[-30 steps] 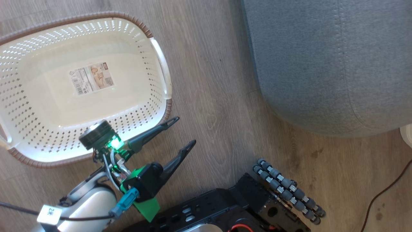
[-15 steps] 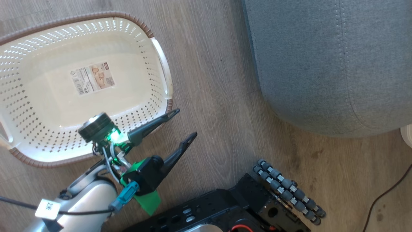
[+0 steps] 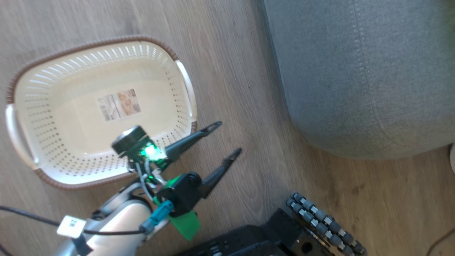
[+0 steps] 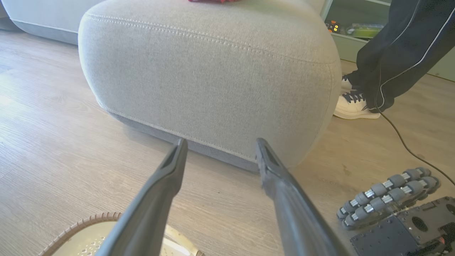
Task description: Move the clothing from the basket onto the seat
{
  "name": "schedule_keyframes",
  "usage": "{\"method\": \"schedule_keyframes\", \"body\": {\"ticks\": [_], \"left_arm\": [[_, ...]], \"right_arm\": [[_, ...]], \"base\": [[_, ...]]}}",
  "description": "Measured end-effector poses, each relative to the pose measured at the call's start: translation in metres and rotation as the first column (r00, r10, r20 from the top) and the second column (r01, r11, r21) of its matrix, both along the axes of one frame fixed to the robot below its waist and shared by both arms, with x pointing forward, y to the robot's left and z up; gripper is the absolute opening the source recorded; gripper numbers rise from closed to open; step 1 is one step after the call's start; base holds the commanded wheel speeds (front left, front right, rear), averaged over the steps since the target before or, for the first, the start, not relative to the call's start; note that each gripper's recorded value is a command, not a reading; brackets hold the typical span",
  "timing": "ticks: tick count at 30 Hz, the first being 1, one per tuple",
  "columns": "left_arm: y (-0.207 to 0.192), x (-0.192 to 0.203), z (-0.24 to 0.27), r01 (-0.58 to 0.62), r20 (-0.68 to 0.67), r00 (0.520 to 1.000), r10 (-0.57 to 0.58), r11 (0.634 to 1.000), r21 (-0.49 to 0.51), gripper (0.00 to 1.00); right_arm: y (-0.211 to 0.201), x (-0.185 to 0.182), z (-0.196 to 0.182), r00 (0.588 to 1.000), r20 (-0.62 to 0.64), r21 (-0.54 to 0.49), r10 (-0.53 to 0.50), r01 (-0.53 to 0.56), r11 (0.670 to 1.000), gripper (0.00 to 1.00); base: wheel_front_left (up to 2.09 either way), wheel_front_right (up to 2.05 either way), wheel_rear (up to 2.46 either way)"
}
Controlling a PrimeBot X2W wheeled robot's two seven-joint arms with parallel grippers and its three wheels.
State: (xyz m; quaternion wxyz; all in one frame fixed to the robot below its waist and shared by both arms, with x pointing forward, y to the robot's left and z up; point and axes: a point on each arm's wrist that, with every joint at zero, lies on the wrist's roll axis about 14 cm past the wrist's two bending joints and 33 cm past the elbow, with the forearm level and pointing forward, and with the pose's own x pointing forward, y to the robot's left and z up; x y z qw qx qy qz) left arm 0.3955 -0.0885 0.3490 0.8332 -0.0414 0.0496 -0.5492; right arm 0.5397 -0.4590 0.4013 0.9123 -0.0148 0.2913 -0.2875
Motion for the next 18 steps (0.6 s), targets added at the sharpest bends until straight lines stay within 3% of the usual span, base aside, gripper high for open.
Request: {"method": "schedule_keyframes", "body": {"ticks": [14, 18], "left_arm": [[-0.015, -0.002, 0.092, -0.067, 0.083, 0.994, 0.078, 0.991, -0.119, 1.00], [-0.015, -0.003, 0.113, -0.085, 0.114, 0.988, 0.101, 0.987, -0.137, 1.00]], "right_arm": [[0.002, -0.046, 0.035, 0.956, -0.293, 0.145, -0.024, 0.070, 0.987, 1.00], [0.012, -0.040, 0.055, 0.955, -0.298, 0.156, 0.005, 0.043, 0.987, 1.00]], "base": [[0.00, 0.00, 0.00], [0.00, 0.00, 0.00]]}}
